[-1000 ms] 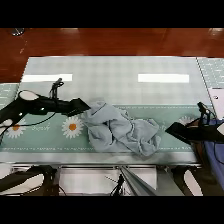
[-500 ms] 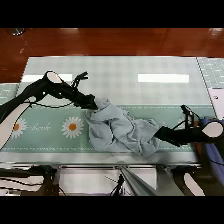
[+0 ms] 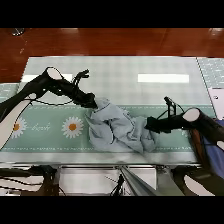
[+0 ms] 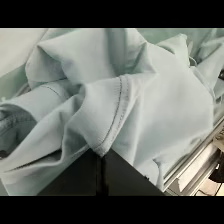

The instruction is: Fold the shirts.

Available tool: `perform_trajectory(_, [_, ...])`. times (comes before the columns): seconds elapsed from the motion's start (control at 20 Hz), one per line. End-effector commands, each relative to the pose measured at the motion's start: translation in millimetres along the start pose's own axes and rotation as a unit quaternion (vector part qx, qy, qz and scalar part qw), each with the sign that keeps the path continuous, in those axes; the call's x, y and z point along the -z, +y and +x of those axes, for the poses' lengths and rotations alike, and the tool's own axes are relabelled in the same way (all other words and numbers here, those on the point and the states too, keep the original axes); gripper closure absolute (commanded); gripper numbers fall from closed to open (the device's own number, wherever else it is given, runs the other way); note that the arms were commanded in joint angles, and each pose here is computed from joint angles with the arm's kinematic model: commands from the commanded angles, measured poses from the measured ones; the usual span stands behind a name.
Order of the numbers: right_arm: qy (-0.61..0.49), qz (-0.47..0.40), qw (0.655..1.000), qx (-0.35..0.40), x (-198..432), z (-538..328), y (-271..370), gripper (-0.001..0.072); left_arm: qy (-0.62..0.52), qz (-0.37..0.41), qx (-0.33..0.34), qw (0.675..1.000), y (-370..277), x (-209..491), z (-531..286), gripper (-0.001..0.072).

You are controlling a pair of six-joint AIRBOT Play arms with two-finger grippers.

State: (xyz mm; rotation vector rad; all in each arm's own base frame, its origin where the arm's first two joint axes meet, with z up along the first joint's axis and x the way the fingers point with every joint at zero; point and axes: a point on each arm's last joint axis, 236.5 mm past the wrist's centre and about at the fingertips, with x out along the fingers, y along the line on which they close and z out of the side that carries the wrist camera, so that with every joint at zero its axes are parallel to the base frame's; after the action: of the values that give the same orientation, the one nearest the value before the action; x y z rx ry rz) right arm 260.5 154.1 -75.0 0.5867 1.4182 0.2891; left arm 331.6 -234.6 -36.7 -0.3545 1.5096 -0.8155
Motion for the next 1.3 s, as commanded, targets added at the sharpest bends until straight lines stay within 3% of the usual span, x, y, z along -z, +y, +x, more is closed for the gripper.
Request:
perform_trajectory(0.0, [-0.051,-0.098,0.994,-0.007,-65,-55,48,0.0689,-0.072,0.008,0.016,0.997,-16,-26,-46,0.0684])
perform_trajectory(0.15, [-0.195,-0.179,0.964,-0.021,-144,-185,126,0.0689,-0.258,0.051,0.063,0.963,-73,-82,-163,0.0684])
perform_trajectory(0.3, [-0.333,-0.259,0.906,-0.024,-160,-322,200,0.0689,-0.440,0.120,0.043,0.889,-136,-96,-300,0.0685])
perform_trajectory(0.45, [-0.415,-0.322,0.850,-0.030,-119,-420,249,0.0689,-0.553,0.181,0.002,0.814,-192,-60,-398,0.0684])
perform_trajectory(0.6, [-0.474,-0.345,0.810,-0.019,-71,-475,258,0.0689,-0.624,0.223,-0.047,0.747,-234,-1,-459,0.0684])
perform_trajectory(0.9, [-0.478,-0.360,0.800,0.035,25,-501,225,0.0689,-0.687,0.252,-0.241,0.638,-267,105,-500,0.0684])
perform_trajectory(1.0, [-0.464,-0.359,0.809,0.041,45,-492,213,0.0688,-0.667,0.246,-0.275,0.647,-266,125,-483,0.0684])
perform_trajectory(1.25, [-0.378,-0.313,0.870,0.045,47,-412,165,0.0689,-0.587,0.205,-0.256,0.740,-208,122,-413,0.0684])
